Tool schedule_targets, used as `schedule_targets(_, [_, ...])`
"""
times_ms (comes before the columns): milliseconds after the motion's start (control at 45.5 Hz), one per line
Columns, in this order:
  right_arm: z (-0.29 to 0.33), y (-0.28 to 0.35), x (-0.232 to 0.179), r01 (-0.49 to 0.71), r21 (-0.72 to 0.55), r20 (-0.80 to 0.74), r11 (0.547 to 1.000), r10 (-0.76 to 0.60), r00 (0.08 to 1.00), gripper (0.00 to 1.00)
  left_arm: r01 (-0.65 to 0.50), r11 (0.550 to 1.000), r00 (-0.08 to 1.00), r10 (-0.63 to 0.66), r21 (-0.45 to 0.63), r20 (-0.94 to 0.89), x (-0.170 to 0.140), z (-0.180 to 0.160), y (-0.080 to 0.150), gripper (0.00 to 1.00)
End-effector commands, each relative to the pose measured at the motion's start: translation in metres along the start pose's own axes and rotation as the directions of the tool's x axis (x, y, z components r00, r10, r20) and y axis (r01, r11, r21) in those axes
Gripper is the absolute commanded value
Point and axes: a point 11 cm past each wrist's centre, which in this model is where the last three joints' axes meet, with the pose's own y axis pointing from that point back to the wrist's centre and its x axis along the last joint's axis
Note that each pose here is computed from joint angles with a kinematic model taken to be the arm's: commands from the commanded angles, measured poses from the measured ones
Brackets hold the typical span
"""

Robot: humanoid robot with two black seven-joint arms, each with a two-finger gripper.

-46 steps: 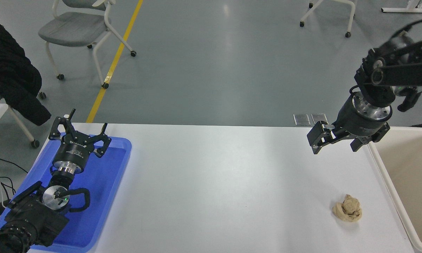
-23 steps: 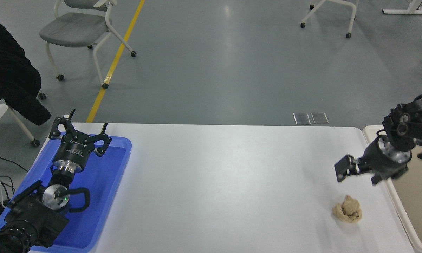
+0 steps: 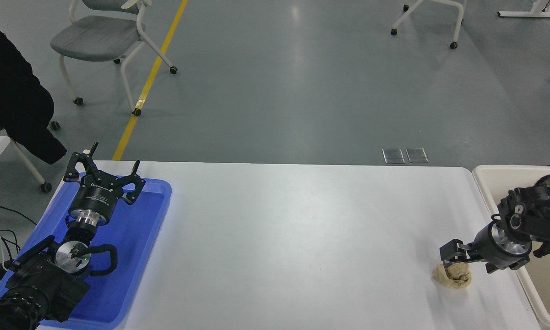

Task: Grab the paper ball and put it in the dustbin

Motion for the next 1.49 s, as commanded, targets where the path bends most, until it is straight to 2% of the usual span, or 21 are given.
schedule_targets(0, [-0.004,-0.022,-0.012,-0.021,0.010,0.027,1.000,0.020,0.999,1.00,-0.001,1.000,1.000,0.001,0.000,0.000,0.000,0.000,0.000,1.00])
schedule_targets(44, [-0.004,-0.024,-0.013,-0.024,0.013,0.030,1.000,0.023,0.999,1.00,0.001,1.000,1.000,-0.001,-0.001,0.000,0.000,0.000,0.000,1.00])
schedule_targets(110, [-0.004,-0.027,-0.016,-0.026,0.016,0.035,1.000,0.026,0.999,0.89,0.002,1.000,1.000,-0.002,0.000,-0.001,-0.001,0.000,0.000,1.00])
schedule_targets(198, [0.000,-0.028,-0.014,-0.050,0.010,0.044,0.999,0.050,0.998,0.49,0.001,1.000,1.000,-0.001,-0.001,0.000,0.000,0.000,0.000,1.00])
schedule_targets(242, [0.002,-0.029,-0.014,-0.061,0.004,0.046,0.998,0.061,0.997,0.39,-0.001,1.000,1.000,0.001,0.000,0.000,0.000,0.000,0.000,1.00])
schedule_targets(308, [0.005,-0.030,-0.014,-0.068,-0.005,0.052,0.998,0.068,0.996,0.29,0.002,1.000,1.000,-0.002,0.000,-0.001,-0.001,0.000,0.000,1.00])
schedule_targets(352, [0.006,-0.029,-0.012,-0.074,-0.007,0.053,0.997,0.074,0.996,0.06,0.001,1.000,1.000,-0.001,-0.001,0.000,0.000,0.000,0.000,1.00])
schedule_targets(374, [0.007,-0.029,-0.011,-0.078,-0.008,0.054,0.997,0.078,0.995,0.00,0.003,1.000,1.000,-0.003,0.000,-0.001,-0.001,0.000,-0.001,1.00])
schedule_targets(725, [0.003,0.002,0.019,-0.122,0.006,0.041,0.993,0.121,0.992,0.00,0.004,1.000,1.000,-0.004,0.002,-0.002,-0.001,-0.001,-0.001,1.00])
schedule_targets(923, [0.006,0.078,0.044,-0.122,-0.008,-0.059,0.993,0.121,0.991,0.00,0.001,1.000,1.000,-0.001,0.000,-0.001,-0.001,0.000,-0.001,1.00])
schedule_targets(1121, [0.002,0.159,0.063,-0.132,-0.014,-0.062,0.991,0.131,0.989,0.00,0.001,1.000,1.000,-0.001,0.001,0.000,0.000,0.000,0.000,1.00])
schedule_targets(1297, [-0.012,0.230,0.069,-0.169,-0.036,-0.095,0.985,0.165,0.982,0.00,0.002,1.000,1.000,-0.002,0.002,-0.001,-0.001,0.000,0.000,1.00])
schedule_targets(1473, [-0.035,0.275,0.069,-0.187,-0.058,-0.139,0.981,0.177,0.974,0.00,-0.001,1.000,1.000,0.001,0.001,0.000,0.000,0.000,0.000,1.00])
